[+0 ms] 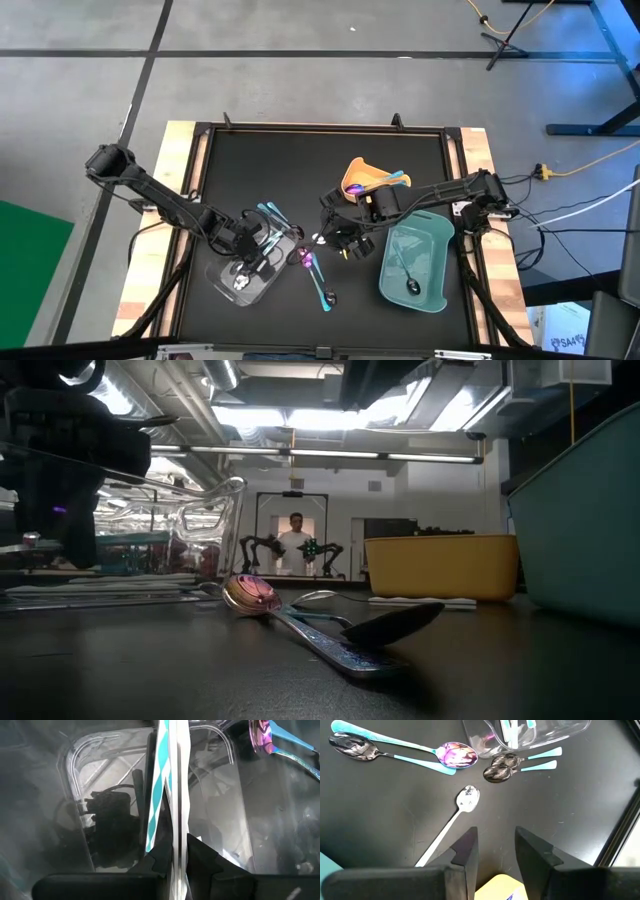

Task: Sort silverware by color (type)
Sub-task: Put the white patterned spoon into the transparent bin, then put the blue spoon into the blue bin

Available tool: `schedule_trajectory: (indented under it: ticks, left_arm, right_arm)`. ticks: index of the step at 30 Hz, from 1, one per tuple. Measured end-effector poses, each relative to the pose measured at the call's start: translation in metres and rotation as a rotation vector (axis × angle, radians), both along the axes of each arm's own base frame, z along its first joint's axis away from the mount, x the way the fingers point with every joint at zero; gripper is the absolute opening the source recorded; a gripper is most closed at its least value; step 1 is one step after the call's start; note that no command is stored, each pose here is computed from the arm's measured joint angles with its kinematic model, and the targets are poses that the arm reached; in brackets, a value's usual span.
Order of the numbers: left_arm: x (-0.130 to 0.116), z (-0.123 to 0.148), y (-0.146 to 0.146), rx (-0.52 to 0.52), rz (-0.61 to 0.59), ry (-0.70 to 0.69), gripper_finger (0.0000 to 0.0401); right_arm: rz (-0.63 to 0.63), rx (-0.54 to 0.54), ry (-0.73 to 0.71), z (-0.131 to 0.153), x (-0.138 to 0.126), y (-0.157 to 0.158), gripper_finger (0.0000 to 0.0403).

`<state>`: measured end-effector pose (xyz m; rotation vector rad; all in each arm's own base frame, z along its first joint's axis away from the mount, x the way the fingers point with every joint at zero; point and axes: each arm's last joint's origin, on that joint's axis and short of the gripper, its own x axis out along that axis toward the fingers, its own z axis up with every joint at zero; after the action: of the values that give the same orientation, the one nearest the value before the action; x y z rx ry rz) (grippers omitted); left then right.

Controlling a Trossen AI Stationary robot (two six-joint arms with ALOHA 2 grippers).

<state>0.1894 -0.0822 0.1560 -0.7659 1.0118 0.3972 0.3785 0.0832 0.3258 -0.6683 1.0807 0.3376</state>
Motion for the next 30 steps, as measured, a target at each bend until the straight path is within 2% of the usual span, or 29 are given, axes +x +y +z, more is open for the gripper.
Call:
schedule_trajectory:
  ticks: [15,30]
  left_arm:
    - [-0.0002,-0.0003,0.0001,0.001,0.001,0.003,0.0039]
    - [-0.0003,-0.0006,0.0003,0.005,0.003,0.003,0.0101]
  right_arm:
    - [0.000,0.000,0.001,-0.0002,0.0000,0.0000,0.0115]
    - [0.000,-0.008,0.030,-0.0014,-0.0025,-0.0006,0.0115]
